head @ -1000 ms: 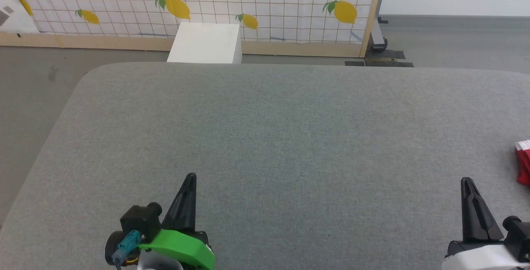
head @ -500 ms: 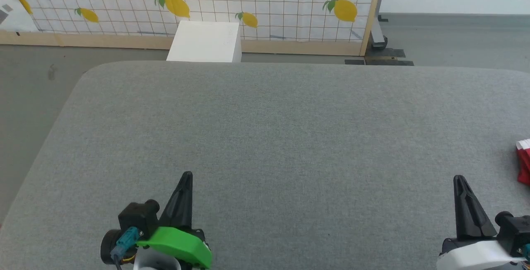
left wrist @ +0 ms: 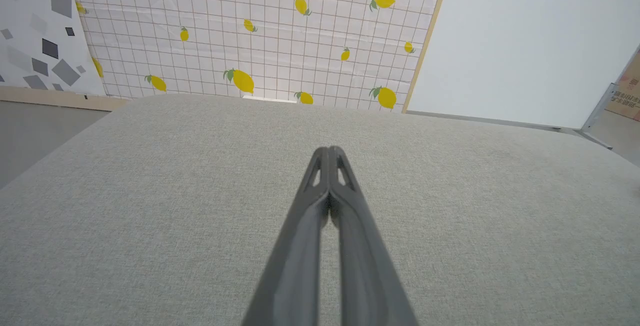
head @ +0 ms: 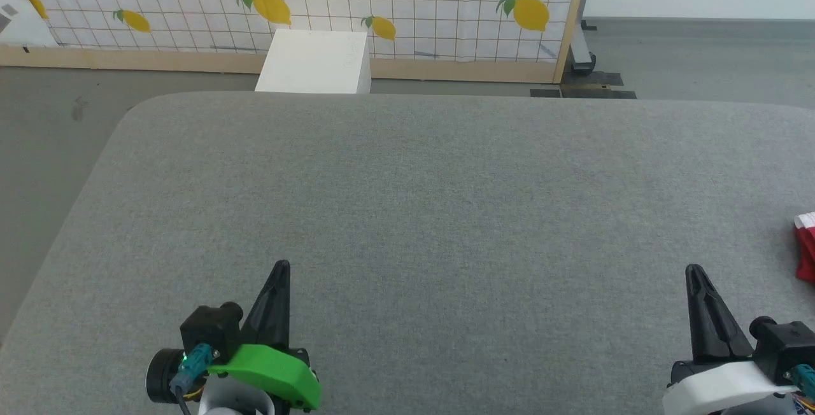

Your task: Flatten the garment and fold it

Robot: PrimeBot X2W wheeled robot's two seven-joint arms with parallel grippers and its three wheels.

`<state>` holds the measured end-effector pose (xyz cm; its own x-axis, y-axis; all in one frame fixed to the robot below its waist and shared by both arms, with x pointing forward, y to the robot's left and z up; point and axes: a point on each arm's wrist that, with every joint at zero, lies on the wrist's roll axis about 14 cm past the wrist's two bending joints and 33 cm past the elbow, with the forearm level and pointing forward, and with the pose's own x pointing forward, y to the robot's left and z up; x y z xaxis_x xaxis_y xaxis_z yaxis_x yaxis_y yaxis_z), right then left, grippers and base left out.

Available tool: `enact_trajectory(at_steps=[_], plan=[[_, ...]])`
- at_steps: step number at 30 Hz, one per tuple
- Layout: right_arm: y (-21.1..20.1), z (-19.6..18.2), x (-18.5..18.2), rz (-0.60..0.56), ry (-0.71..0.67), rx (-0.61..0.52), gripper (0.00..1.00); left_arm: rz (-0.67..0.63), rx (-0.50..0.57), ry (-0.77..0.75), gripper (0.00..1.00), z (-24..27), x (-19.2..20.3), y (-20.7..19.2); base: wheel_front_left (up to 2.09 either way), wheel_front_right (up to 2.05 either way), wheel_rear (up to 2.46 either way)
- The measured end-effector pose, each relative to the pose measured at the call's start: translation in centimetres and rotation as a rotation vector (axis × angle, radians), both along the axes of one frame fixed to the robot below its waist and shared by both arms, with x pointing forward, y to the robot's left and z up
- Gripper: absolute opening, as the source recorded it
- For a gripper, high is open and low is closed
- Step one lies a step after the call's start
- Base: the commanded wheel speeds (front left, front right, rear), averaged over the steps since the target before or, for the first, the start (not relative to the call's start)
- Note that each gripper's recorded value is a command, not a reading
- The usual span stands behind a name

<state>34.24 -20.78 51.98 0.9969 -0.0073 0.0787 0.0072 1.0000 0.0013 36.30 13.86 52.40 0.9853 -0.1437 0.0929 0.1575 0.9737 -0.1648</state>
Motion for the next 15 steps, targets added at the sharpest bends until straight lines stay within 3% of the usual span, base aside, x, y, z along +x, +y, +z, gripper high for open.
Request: enact_trajectory(at_steps=[15], plan=[[0.86, -0.13, 0.45, 0.025, 0.022, -0.007, 0.0, 0.022, 0.044, 0.012, 0.0, 0.05, 0.24, 0.6, 0.0, 0.0, 0.0]])
